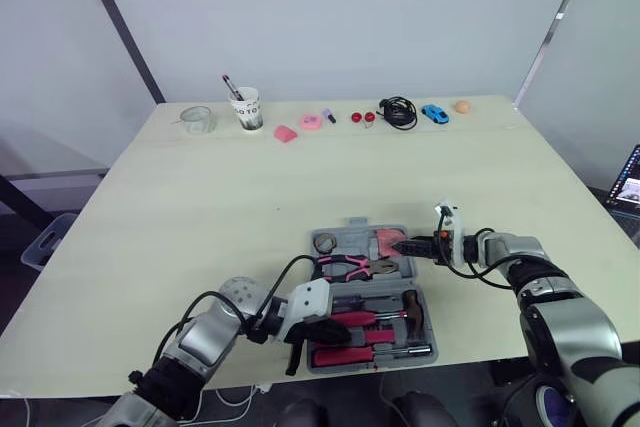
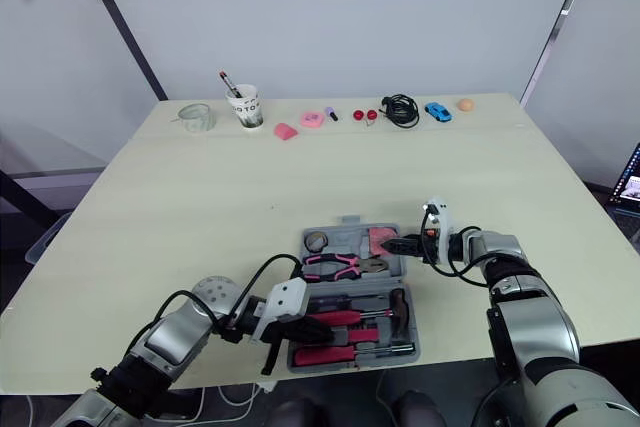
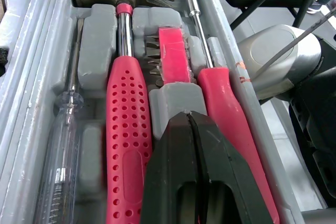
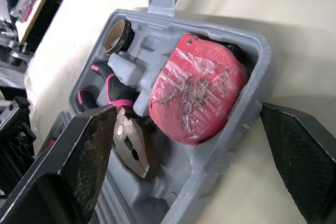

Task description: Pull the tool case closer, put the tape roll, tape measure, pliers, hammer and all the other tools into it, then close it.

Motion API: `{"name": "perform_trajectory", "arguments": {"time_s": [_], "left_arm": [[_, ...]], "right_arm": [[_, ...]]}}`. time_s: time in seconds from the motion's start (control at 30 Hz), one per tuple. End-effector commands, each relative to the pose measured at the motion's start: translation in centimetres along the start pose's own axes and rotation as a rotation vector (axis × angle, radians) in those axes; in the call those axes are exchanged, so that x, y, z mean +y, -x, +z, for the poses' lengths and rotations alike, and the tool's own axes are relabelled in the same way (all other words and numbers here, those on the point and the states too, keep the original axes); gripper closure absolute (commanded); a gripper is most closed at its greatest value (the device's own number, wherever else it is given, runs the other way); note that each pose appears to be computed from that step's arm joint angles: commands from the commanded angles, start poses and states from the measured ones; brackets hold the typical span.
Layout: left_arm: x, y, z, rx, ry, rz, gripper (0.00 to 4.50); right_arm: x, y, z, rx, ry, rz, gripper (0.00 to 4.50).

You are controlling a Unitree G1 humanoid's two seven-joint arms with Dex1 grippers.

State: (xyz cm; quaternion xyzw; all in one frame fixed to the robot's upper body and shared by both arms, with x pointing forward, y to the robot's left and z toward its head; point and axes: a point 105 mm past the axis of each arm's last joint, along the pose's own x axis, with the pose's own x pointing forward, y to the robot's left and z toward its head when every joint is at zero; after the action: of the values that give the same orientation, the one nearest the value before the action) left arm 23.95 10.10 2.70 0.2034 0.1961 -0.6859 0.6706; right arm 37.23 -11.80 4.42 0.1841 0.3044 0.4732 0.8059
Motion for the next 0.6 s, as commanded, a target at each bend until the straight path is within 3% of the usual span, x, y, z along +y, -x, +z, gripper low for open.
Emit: {"name": "perform_trajectory", "arguments": {"time_s": [0.03,0.6], "left_arm": [[-0.6,-0.3,-2.1,0.083,0.037,-0.020,4.45],[-1.1,-0.3,-2.5,0.079,0.069,-0.031,4.45]], "right_arm": [[0.5,-0.7,0.6,-0.010,0.020,0.023,0.00],[1.9,-2.0,2.0,-0.040,0.063,0.087,0.00]]}}
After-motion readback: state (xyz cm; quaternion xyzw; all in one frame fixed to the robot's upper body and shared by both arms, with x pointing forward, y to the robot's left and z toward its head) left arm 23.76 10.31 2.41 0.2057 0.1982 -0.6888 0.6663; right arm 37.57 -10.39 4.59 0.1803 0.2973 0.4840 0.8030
